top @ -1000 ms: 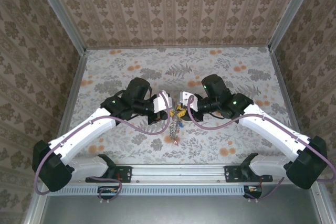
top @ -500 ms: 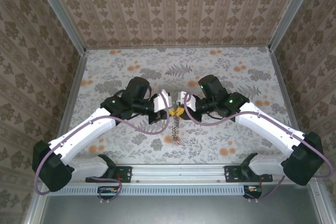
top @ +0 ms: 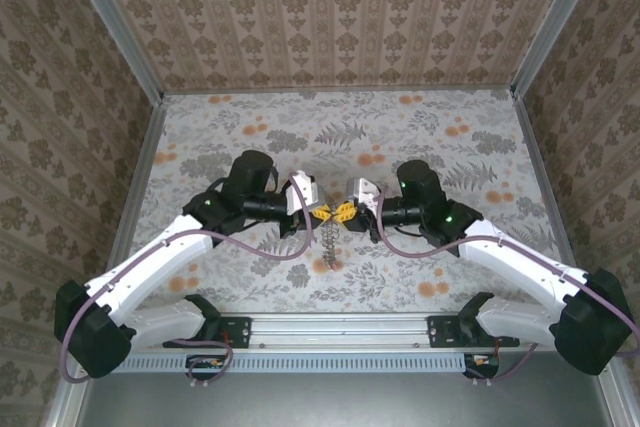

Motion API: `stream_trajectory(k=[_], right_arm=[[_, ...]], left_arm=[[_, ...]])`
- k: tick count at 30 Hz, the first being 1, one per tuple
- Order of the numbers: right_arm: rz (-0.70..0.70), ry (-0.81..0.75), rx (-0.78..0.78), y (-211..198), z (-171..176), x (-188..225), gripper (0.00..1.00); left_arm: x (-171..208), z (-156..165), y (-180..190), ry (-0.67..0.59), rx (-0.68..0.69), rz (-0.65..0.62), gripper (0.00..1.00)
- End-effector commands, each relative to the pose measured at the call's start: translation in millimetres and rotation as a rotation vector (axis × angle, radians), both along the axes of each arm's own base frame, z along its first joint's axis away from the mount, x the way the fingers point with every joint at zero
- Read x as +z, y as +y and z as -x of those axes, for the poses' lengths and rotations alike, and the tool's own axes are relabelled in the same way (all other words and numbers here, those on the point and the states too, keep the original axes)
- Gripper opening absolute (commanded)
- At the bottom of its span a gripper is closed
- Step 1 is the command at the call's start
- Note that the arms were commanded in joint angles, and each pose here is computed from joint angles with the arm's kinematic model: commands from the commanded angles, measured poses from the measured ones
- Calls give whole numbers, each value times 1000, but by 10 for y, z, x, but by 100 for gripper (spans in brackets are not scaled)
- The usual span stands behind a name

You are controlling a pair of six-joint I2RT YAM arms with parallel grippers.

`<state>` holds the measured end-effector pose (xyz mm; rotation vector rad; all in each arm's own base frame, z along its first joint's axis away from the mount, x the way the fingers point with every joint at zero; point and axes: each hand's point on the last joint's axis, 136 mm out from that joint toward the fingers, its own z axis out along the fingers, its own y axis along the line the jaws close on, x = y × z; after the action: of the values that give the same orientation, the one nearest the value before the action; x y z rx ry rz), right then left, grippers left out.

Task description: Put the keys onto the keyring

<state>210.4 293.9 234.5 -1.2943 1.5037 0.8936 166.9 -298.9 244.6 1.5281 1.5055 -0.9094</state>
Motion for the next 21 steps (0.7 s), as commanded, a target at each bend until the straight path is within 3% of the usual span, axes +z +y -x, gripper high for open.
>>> stream_trajectory(k=[1,10,21], right_arm=[[-206,-132,30,50,39,530,0],[-321,-250,-42,-30,31,673,0],[-363,-299,-131,-126,-55,756,0]], left_arm=[[103,18,-41,13,-22,62,13],[137,43,-107,42,-50,110,13],[-17,3,-50,74,4,58,14]])
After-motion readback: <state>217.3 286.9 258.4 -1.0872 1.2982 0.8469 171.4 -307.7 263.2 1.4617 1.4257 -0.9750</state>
